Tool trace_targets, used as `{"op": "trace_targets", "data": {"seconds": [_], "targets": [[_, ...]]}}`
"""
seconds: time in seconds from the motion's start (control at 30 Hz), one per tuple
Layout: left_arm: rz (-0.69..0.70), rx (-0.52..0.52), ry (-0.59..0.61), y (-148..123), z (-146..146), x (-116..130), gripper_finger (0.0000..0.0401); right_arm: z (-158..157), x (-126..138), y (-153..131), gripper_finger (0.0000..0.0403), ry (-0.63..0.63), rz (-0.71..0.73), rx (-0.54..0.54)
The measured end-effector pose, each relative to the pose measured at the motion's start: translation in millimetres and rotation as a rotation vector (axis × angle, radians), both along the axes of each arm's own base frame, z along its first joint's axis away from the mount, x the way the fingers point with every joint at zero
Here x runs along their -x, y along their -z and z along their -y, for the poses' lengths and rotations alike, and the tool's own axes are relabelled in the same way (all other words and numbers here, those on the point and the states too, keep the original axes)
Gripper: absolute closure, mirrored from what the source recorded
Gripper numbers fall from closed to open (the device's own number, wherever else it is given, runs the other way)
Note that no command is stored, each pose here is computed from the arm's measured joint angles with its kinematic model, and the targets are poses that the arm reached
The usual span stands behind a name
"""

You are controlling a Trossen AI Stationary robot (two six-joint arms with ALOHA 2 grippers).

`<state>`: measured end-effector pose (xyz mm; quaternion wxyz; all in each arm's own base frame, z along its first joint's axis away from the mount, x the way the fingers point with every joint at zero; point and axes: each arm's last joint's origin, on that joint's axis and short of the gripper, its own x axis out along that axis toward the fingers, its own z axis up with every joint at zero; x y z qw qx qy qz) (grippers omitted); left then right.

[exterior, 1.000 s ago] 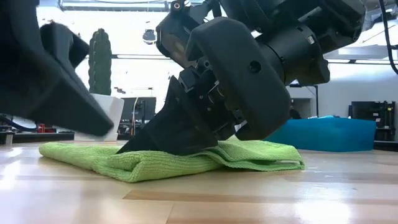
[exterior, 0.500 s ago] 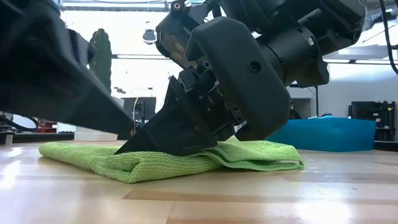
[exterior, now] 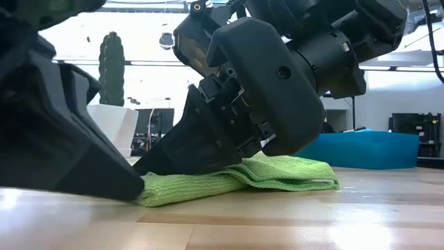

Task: Fold microfiber towels
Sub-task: Fold the green microfiber cloth

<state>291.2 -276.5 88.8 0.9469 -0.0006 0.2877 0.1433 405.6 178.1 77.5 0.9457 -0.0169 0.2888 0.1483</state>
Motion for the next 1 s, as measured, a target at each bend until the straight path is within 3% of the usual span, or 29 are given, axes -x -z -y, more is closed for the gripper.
{"op": "trace_targets", "data": {"seconds": [0.27, 0.67, 0.83, 1.0], "targets": [[-0.025, 0.018, 0.001, 2, -1, 1, 0.0395, 1, 2, -11, 0.0336, -0.001, -0.006, 0.007], [-0.034, 0.037, -0.011, 3, -1, 1, 0.0395, 13, 9, -57, 0.0252, 0.016, -0.032, 0.032], [-0.039, 0.045, -0.012, 3, -1, 2, 0.0395, 2, 41, -78, 0.0251, -0.031, -0.176, 0.113], [-0.043, 0.045, -0.009, 3, -1, 2, 0.0395, -14, 85, -59, 0.0263, -0.013, -0.277, 0.317]]}}
